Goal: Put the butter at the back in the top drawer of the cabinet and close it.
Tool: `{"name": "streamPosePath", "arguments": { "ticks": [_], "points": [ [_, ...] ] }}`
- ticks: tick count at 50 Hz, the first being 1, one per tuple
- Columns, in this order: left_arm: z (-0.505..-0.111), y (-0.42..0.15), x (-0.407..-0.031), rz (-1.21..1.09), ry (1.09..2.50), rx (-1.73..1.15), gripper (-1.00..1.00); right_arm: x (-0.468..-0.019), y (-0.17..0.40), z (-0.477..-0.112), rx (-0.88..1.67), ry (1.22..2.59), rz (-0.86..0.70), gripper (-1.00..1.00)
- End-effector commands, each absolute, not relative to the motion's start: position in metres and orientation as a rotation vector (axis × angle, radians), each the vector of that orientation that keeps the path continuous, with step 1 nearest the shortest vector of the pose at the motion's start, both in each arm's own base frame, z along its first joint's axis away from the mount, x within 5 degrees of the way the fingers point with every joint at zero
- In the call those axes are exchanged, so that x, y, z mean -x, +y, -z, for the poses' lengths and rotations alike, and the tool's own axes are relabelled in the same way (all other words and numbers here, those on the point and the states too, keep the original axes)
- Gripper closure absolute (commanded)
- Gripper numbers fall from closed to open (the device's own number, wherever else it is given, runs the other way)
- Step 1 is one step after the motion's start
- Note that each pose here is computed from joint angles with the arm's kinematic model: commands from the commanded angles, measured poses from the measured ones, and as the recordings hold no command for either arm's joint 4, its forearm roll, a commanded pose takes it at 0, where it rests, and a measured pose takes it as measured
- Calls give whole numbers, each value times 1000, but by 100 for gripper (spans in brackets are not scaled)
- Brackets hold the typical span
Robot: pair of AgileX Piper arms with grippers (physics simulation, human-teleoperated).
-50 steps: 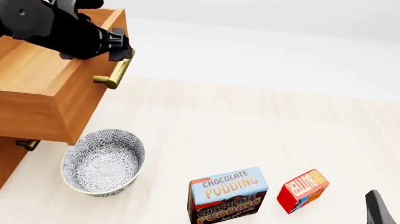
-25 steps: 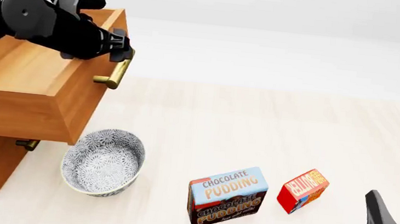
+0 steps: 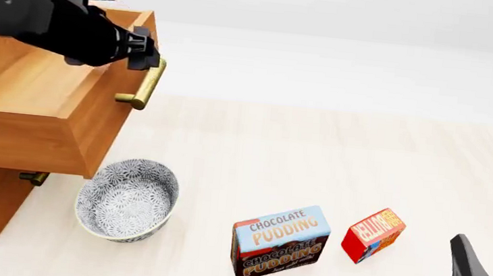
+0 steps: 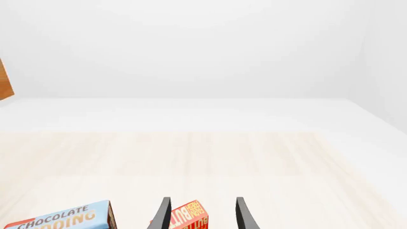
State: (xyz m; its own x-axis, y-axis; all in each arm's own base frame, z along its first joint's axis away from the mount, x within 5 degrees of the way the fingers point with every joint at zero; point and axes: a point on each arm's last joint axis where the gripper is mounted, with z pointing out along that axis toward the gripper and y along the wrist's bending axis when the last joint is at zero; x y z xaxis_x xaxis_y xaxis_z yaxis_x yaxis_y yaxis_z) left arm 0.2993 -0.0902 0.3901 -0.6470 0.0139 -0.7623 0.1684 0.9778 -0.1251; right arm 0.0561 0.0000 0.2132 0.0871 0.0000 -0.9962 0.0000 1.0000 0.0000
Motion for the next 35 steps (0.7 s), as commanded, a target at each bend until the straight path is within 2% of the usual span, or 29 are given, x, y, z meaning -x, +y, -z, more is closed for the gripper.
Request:
{"name": "streamPosePath", "arguments": {
  "ticks": [1, 28, 35],
  "points": [
    [-416, -90, -280, 263, 2212, -168, -100, -56, 0, -213, 0, 1484, 0, -100],
    [-458, -89, -241, 272, 2111, -262, -100, -56, 0, -213, 0, 1484, 0, -100],
    [-473, -102, -233, 310, 2033, -333, -100, -56, 0, -213, 0, 1484, 0, -100]
  ]
}}
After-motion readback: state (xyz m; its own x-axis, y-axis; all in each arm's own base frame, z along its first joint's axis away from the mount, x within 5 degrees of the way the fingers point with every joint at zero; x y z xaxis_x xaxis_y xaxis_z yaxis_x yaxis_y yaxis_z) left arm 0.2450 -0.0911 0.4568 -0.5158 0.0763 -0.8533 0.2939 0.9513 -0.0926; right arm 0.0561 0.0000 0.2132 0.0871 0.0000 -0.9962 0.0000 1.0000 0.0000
